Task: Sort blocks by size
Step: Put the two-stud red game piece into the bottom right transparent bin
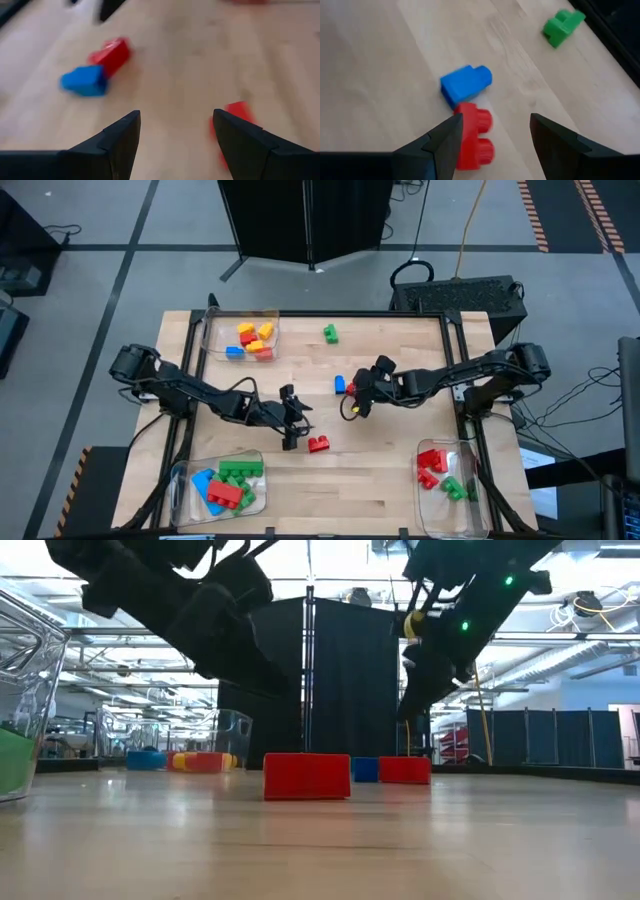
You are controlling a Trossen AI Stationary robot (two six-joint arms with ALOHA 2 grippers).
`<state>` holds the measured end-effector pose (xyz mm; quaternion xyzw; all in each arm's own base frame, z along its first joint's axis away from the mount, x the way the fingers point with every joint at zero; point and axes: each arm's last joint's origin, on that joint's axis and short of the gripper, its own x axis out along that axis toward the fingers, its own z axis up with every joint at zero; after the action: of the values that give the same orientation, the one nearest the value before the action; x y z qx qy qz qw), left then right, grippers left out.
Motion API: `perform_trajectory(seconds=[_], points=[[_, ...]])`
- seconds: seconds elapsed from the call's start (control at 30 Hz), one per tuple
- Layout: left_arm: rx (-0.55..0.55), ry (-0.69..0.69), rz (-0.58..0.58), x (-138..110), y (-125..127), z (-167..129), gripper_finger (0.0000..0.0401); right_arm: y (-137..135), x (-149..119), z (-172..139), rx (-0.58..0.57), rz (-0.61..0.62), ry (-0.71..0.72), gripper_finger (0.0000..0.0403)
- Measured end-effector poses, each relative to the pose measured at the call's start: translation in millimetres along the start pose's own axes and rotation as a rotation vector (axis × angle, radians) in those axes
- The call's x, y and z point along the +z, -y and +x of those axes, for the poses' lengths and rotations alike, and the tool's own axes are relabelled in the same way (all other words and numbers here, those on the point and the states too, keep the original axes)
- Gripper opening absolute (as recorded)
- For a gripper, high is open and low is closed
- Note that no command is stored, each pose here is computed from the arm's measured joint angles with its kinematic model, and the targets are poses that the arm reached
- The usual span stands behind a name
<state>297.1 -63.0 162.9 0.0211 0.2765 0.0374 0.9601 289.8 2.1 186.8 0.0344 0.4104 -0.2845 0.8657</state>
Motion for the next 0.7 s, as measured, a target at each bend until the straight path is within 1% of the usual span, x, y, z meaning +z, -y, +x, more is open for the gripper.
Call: perform_trajectory(seconds=[0.07,0.17,0.33,0.47,0.53,0.6,0.7], points=[[-0.050,0.012,0.006,-0.3,2.5,3.2,0.0251,3.4,-0.9,5.0,-0.006,-0.003,-0.025,0.0217],[-0.052,0.013,0.006,-2.8,3.6,7.5,0.0251,6.6,-0.2,10.0,0.026,0.025,-0.050,0.0217],[-0.049,0.012,0.006,-2.9,3.2,7.5,0.0251,9.5,-2.7,18.6,0.008,0.052,-0.084,0.0217],[-0.049,0.022,0.004,-2.0,3.4,7.5,0.0251,10.2,-7.3,30.8,-0.005,0.019,-0.127,0.0217],[-0.048,0.017,0.005,-2.5,3.4,7.5,0.0251,8.9,-10.3,38.4,0.028,-0.004,-0.160,0.0217],[-0.047,0.012,0.006,-3.0,3.3,7.5,0.0251,5.7,-9.5,44.2,0.062,-0.018,-0.159,0.0217],[-0.047,0.012,0.006,-2.9,3.3,7.5,0.0251,2.4,-11.8,51.3,0.064,-0.032,-0.164,0.0220]])
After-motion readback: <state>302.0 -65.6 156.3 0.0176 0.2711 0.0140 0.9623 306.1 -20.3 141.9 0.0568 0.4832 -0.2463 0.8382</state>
